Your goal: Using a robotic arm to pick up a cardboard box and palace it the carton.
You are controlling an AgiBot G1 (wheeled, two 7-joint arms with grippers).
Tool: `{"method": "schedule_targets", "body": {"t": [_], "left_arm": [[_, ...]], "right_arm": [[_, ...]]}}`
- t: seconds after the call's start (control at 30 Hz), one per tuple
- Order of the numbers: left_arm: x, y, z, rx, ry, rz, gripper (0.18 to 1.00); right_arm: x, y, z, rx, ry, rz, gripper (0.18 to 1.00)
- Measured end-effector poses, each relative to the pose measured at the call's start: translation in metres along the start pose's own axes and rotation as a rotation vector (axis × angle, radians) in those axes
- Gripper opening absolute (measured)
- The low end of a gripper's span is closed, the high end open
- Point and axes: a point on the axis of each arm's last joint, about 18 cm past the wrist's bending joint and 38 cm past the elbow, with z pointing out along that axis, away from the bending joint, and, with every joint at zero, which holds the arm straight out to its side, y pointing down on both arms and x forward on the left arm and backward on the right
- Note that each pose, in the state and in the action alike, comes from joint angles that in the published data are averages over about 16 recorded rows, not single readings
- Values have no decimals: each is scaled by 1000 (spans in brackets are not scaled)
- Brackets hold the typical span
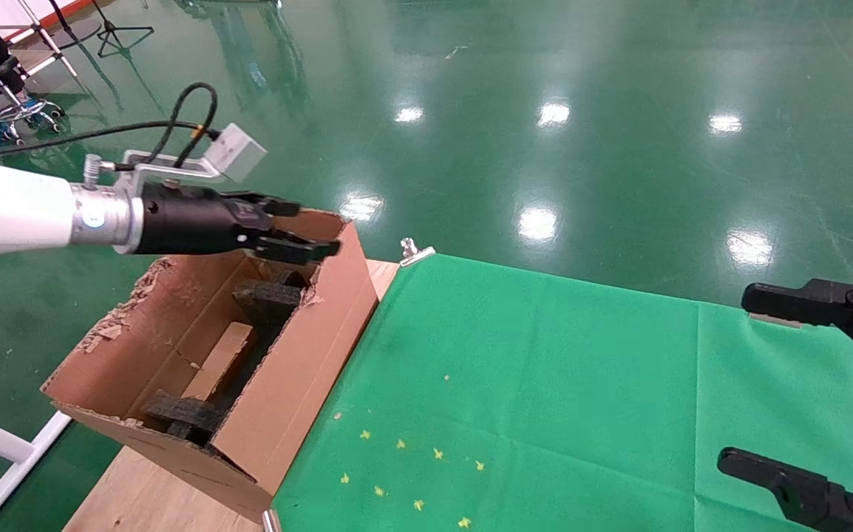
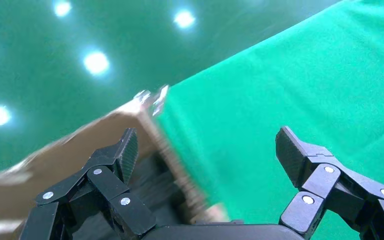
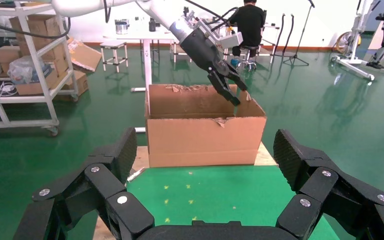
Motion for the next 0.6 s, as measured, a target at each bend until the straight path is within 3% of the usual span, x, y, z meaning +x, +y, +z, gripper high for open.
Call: {"method": "schedule_targets", "body": {"t": [0.6], "left_arm": [[95,-19,4,247,346,124,1001]], "right_arm": [[0,0,0,0,0,0,1001]]}}
